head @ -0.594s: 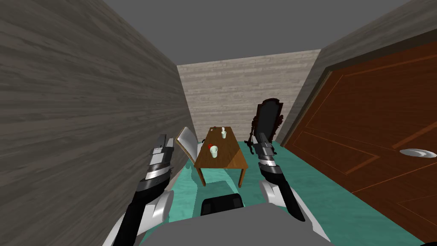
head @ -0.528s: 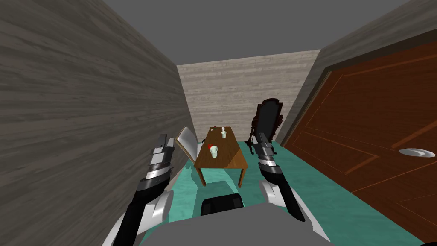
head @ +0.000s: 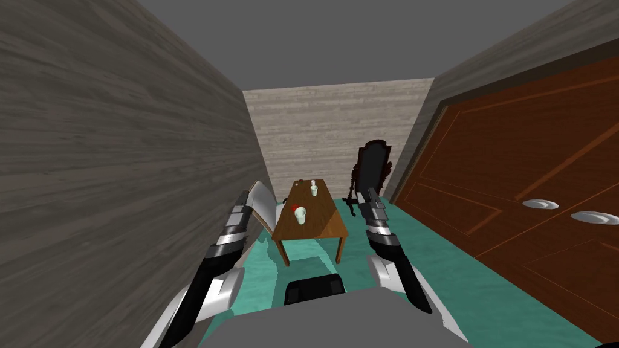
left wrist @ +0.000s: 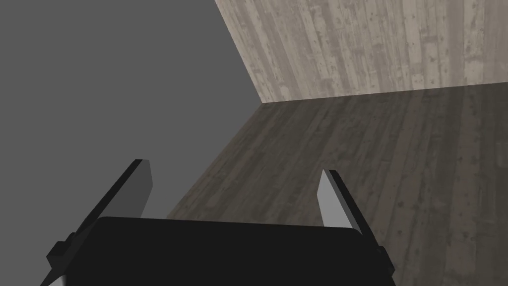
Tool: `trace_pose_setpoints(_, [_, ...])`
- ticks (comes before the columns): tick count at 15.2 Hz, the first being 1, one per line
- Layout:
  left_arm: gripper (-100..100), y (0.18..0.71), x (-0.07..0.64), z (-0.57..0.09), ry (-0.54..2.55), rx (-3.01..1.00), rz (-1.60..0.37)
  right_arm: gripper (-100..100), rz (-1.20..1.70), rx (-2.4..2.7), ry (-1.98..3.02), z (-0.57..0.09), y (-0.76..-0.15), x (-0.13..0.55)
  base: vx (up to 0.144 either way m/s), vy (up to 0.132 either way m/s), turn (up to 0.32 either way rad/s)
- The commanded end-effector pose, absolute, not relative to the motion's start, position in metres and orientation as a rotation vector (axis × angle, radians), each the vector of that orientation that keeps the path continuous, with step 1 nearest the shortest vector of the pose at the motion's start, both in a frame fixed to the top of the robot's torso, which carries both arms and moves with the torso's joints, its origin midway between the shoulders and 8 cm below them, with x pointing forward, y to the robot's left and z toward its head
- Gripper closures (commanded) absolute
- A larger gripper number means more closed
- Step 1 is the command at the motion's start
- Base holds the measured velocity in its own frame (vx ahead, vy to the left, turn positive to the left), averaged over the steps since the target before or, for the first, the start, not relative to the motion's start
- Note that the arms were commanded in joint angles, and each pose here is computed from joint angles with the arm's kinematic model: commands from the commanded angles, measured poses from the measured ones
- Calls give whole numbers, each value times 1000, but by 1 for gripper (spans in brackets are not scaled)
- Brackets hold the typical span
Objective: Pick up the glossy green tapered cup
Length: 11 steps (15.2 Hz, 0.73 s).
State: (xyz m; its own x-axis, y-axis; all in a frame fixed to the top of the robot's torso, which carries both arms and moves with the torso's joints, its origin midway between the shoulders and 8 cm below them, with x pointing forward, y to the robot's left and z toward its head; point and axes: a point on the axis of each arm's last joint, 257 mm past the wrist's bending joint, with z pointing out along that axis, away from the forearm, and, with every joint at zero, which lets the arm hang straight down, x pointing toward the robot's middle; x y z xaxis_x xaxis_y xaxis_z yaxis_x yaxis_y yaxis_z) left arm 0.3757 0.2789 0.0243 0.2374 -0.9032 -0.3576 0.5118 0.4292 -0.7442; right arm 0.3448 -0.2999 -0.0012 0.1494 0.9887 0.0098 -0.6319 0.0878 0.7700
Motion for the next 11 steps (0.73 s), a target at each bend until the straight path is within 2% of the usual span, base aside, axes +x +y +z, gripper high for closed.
trace_pose_setpoints(1, [-100,279,383,16,900,-558,-1028,0,1326,729,614,-1,-300,345,6,14,-78])
trace_pose_setpoints(11, [-100,293,428,-47,1094,-694,-956,0,1326,729,614,-1,-300,345,8,16,-124])
